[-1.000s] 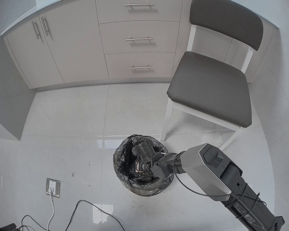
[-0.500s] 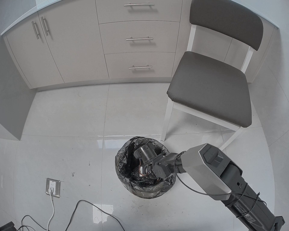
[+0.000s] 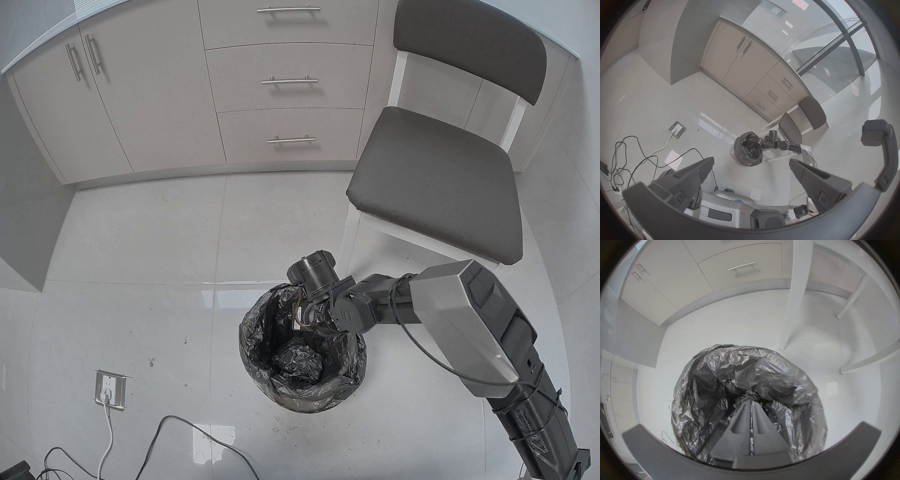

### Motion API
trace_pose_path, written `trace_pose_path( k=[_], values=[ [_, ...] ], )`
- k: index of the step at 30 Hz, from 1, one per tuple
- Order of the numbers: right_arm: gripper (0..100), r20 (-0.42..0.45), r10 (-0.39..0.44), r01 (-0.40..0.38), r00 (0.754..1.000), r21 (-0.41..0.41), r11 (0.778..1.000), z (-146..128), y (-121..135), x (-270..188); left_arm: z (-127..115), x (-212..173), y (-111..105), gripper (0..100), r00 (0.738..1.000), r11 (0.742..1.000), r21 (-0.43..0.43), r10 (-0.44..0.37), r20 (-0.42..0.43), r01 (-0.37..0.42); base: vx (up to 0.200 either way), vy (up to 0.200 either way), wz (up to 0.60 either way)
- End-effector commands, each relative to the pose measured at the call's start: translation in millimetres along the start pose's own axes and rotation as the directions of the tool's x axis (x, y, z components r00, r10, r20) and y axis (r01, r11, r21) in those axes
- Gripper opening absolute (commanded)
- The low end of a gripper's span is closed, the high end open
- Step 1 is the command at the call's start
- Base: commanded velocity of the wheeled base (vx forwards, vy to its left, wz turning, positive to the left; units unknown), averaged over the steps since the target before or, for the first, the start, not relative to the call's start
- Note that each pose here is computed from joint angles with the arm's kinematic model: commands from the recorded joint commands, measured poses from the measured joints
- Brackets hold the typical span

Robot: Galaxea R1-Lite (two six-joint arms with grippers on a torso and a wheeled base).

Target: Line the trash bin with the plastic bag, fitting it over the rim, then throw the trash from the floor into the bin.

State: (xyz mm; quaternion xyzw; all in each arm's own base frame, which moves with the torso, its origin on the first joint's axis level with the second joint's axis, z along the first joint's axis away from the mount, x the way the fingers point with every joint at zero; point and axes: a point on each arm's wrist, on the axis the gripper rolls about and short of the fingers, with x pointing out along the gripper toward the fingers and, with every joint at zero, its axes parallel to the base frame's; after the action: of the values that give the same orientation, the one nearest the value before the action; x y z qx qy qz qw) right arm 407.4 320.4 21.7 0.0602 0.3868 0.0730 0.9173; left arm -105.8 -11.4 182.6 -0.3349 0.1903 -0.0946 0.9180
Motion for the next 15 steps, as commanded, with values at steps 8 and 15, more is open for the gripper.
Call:
trace_pose_path(
  k=[8, 15],
  values=[
    [0, 0.034, 0.036, -0.039, 0.999, 0.105, 0.994, 60, 1, -103, -4, -6, -2, 100, 0.995, 0.999, 0.028, -0.04, 0.095, 0.038, 0.0, 0.0, 0.0],
    [0, 0.216, 0.13, -0.173, 0.968, 0.196, 0.965, 123, -27, -240, -9, 3, 5, 100, 0.992, 0.999, 0.035, 0.023, 0.127, -0.028, 0.0, 0.0, 0.0]
  ],
)
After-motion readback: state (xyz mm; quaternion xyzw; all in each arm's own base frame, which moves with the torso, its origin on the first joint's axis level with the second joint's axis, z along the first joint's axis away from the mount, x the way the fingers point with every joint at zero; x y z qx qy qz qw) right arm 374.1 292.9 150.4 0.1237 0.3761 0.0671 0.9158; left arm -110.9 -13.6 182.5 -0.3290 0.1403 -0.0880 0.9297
